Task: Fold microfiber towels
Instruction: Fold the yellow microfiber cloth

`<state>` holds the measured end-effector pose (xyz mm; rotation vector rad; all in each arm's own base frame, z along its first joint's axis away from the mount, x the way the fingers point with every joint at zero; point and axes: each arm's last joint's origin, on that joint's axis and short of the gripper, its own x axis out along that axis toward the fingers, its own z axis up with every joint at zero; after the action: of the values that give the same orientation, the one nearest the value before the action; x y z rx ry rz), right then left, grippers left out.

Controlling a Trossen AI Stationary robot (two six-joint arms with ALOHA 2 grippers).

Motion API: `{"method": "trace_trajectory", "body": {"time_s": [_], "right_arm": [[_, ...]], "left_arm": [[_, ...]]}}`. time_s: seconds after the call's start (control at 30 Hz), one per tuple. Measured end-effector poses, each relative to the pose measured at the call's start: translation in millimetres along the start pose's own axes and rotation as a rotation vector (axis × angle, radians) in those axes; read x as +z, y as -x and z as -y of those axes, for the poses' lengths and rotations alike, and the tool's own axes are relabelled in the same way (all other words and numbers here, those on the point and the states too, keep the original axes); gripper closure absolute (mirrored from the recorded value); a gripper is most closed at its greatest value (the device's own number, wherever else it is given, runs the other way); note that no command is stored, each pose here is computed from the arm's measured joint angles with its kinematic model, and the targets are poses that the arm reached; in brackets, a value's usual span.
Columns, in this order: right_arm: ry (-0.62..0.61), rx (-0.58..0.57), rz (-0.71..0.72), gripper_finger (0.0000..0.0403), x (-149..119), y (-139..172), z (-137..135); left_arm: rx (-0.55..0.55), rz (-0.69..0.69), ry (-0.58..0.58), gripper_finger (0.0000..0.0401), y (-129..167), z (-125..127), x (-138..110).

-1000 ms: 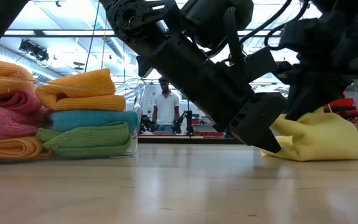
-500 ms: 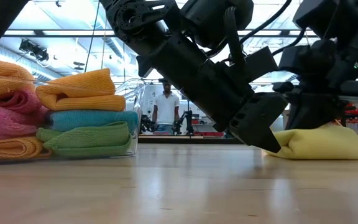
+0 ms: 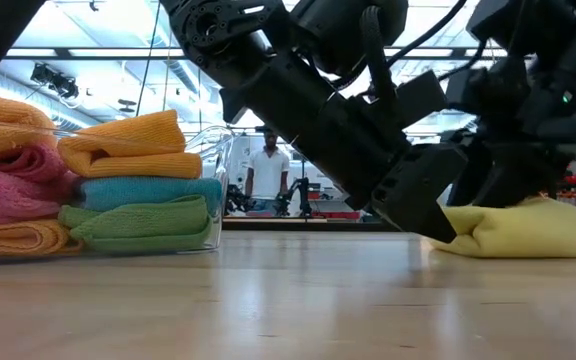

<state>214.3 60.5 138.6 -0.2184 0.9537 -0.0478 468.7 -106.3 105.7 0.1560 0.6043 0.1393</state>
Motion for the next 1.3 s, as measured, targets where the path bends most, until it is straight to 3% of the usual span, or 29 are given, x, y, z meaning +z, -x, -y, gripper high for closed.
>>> {"method": "trace_trajectory", "body": {"time_s": [0.13, 0.4, 0.7, 0.87, 1.1, 1.3], "right_arm": [[-0.002, -0.020, -0.016, 0.0199, 10, 11, 3], [0.040, -0.107, -0.084, 0.0204, 17, 22, 9], [0.059, -0.111, -0.124, 0.0208, 15, 27, 13], [0.037, -0.107, -0.078, 0.0208, 16, 44, 18], [-0.008, -0.106, -0.033, 0.0208, 10, 70, 27], [-0.029, 0.009, 0.050, 0.0208, 11, 86, 22]], "left_arm": [[-0.005, 0.003, -0.003, 0.0394, 1, 3, 0], [-0.005, 0.005, -0.003, 0.0368, 1, 2, 1], [-0.062, 0.042, -0.045, 0.0394, 14, 3, 16], [-0.076, 0.102, -0.108, 0.0379, 26, 5, 30], [-0.041, 0.174, -0.067, 0.0372, 21, -11, 39], [-0.017, 0.165, -0.013, 0.0391, 15, -27, 39]]}}
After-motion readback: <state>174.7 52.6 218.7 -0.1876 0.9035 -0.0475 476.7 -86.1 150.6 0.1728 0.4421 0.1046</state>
